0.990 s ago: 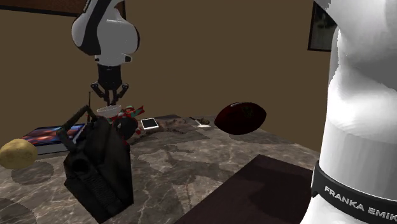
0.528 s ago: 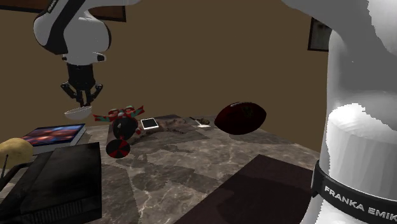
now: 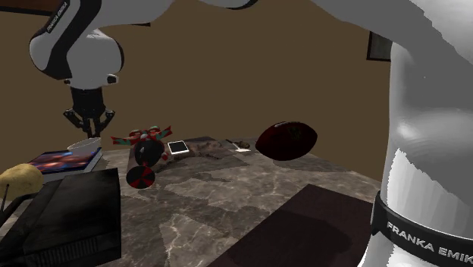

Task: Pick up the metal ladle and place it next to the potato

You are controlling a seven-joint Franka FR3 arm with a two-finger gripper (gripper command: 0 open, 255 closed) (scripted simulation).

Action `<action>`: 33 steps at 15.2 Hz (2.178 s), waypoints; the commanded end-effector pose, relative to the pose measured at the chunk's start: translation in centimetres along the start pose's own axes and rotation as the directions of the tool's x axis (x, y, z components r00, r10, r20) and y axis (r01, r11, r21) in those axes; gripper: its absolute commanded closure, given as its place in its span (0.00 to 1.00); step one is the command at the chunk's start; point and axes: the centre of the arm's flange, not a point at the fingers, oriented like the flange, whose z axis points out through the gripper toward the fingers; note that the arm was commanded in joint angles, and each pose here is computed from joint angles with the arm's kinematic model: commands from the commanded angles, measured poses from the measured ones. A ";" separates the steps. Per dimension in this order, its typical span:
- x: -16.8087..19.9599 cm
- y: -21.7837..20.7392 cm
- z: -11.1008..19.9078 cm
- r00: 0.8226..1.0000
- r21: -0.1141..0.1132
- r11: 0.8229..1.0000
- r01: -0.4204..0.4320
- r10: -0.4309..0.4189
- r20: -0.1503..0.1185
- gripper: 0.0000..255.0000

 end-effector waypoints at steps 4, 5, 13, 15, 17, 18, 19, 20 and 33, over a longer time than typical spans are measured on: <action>-0.8 0.2 2.5 1.000 0.000 1.000 0.000 0.000 0.000 1.00; -0.9 0.3 3.0 1.000 0.000 1.000 0.000 0.000 0.000 1.00; -2.2 0.5 7.0 1.000 0.000 1.000 0.000 0.000 0.000 1.00; -2.5 0.6 8.0 1.000 0.000 1.000 0.000 0.000 0.000 1.00; -2.8 0.7 9.0 1.000 0.000 1.000 0.000 0.000 0.000 1.00; -2.9 0.7 9.5 1.000 0.000 1.000 0.000 0.000 0.000 1.00; -3.1 0.8 10.0 1.000 0.000 1.000 0.000 0.000 0.000 1.00; -3.2 0.8 10.5 1.000 0.000 1.000 0.000 0.000 0.000 1.00; -3.5 1.1 11.4 1.000 0.000 1.000 0.000 0.000 0.000 0.00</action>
